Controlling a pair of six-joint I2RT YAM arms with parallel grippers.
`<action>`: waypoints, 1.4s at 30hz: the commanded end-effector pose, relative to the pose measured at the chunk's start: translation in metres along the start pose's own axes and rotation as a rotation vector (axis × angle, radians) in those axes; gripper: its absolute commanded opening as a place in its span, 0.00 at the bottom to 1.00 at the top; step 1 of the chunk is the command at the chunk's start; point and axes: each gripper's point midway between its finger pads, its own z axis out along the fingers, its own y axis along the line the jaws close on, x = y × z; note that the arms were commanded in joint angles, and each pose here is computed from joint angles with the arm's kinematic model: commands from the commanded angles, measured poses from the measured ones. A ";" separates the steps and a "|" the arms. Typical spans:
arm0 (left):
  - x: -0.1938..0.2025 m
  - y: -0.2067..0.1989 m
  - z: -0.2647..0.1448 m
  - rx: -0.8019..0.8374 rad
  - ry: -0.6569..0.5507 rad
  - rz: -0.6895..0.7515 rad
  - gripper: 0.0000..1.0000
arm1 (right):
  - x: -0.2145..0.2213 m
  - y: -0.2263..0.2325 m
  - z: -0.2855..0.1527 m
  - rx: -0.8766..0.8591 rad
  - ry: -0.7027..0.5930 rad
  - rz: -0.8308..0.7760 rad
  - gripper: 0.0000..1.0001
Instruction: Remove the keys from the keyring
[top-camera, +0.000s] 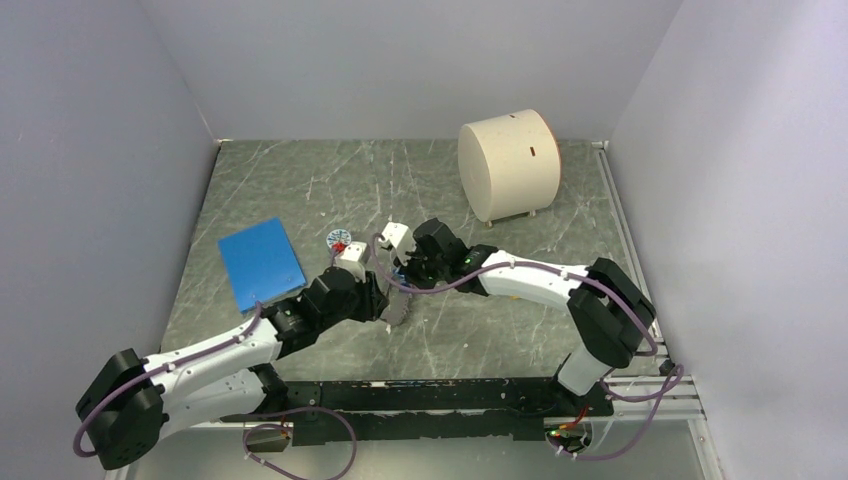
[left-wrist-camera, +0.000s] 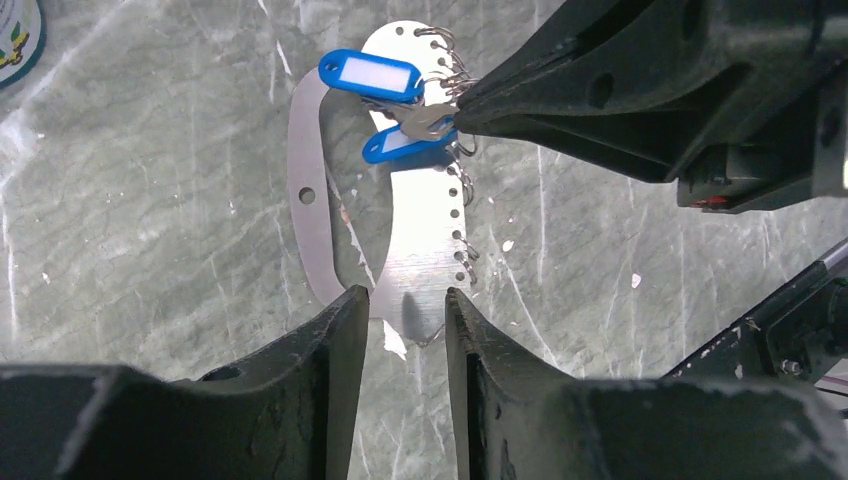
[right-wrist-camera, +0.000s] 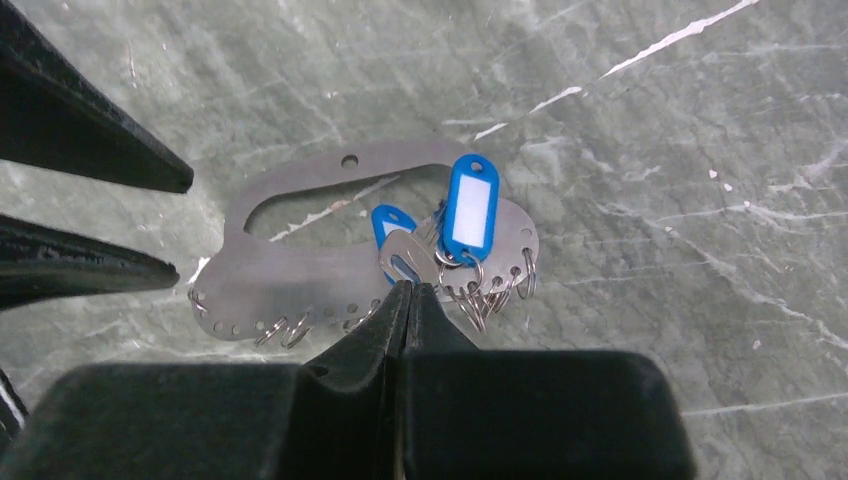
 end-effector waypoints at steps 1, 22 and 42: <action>-0.014 -0.015 -0.004 0.067 -0.043 0.038 0.40 | -0.040 -0.005 -0.011 0.031 -0.159 0.053 0.00; -0.056 -0.049 -0.013 0.158 -0.106 0.099 0.43 | -0.079 -0.028 -0.065 0.271 -0.297 0.414 0.00; -0.076 -0.051 -0.004 0.129 -0.164 0.181 0.44 | -0.071 -0.023 -0.064 0.261 -0.316 0.414 0.00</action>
